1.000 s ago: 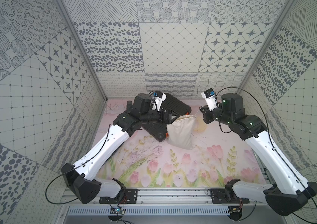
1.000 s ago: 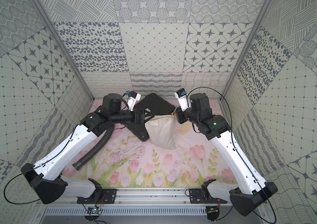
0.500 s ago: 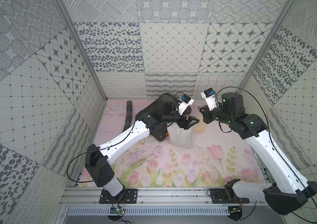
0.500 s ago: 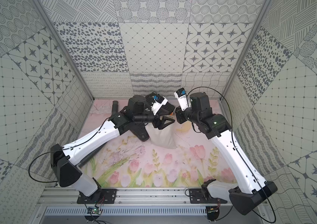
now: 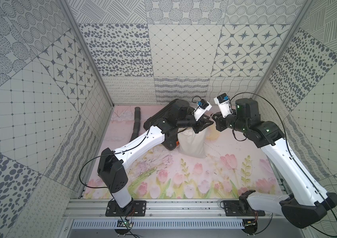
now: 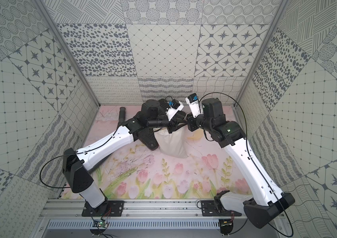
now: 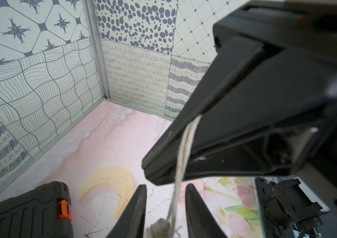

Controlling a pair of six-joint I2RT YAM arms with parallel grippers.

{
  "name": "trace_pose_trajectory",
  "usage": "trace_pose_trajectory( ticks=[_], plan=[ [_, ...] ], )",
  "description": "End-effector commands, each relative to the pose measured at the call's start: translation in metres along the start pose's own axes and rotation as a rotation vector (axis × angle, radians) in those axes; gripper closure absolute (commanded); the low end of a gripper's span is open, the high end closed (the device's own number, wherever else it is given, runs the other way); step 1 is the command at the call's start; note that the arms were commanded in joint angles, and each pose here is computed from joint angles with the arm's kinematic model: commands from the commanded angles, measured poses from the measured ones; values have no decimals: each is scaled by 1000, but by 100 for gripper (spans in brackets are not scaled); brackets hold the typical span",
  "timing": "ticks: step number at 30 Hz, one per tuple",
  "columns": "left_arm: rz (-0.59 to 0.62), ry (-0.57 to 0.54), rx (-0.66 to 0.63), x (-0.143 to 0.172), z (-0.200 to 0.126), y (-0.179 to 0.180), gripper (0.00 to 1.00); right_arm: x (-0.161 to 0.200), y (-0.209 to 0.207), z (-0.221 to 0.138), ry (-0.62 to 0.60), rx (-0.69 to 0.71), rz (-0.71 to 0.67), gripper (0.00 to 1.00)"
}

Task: Close the soil bag
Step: Frap the soil bag at the center of the board.

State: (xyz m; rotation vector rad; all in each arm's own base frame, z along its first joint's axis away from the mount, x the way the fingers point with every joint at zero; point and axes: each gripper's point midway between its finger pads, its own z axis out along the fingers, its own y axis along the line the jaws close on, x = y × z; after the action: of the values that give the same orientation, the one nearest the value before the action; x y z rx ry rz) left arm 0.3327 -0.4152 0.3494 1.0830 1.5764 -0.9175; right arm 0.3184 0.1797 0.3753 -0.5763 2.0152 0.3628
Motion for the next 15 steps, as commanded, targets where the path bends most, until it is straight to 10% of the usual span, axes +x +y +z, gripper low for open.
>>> trace_pose_trajectory(
  ticks=[1,15],
  plan=[
    [77,-64,31,-17,4,-5,70,-35,1,-15,-121,0,3,100],
    [63,54,-19,18,9,5,82,-49,-3,-26,-162,35,33,100]
  ],
)
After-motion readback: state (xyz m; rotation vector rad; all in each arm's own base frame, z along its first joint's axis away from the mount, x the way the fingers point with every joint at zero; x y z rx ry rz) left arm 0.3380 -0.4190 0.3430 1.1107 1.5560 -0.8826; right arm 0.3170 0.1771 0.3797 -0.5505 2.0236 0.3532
